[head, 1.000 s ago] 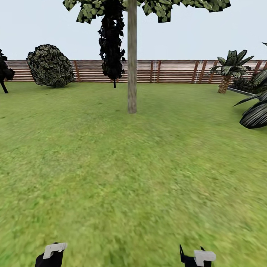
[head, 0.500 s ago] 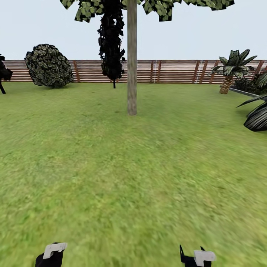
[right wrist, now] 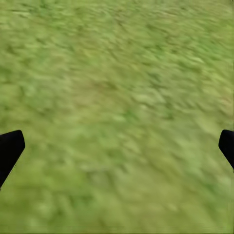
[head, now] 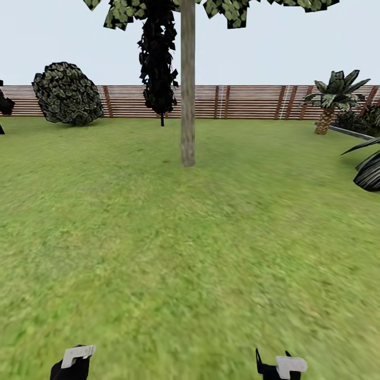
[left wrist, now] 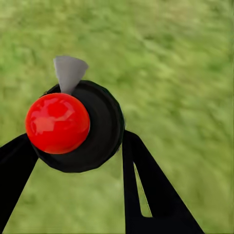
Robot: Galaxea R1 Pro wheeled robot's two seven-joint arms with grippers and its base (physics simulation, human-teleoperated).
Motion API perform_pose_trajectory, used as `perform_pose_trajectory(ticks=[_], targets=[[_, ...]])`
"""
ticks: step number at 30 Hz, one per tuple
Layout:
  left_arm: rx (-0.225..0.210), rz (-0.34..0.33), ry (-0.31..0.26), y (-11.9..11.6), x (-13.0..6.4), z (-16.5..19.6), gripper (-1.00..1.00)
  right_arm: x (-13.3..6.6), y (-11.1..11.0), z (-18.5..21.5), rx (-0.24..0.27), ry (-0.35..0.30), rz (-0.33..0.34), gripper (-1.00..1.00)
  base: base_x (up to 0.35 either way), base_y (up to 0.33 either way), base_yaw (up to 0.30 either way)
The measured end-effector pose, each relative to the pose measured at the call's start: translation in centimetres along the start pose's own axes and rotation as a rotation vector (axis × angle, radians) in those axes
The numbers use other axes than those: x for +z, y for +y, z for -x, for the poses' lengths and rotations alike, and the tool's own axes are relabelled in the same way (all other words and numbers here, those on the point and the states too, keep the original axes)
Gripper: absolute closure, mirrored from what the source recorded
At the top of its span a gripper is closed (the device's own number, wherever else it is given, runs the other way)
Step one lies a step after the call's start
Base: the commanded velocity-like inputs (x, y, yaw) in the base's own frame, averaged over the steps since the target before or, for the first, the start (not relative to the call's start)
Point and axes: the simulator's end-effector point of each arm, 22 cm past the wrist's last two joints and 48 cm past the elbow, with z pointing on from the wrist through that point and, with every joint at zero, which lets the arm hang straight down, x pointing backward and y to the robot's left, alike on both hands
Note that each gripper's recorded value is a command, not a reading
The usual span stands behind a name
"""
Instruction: In the garden, pick up the pesticide atomizer on the floor and spray pesticide onto both trees until each tree trunk is fully covered.
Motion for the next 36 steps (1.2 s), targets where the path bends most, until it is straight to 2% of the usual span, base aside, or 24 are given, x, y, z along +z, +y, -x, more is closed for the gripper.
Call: perform_pose_trajectory(ticks=[36], targets=[[0.001, 0.0, 0.0, -0.01, 0.0, 0.0, 1.0, 0.0, 0.0, 0.01, 0.0, 0.0, 0.0, -1.0, 0.34, 0.0, 0.0]])
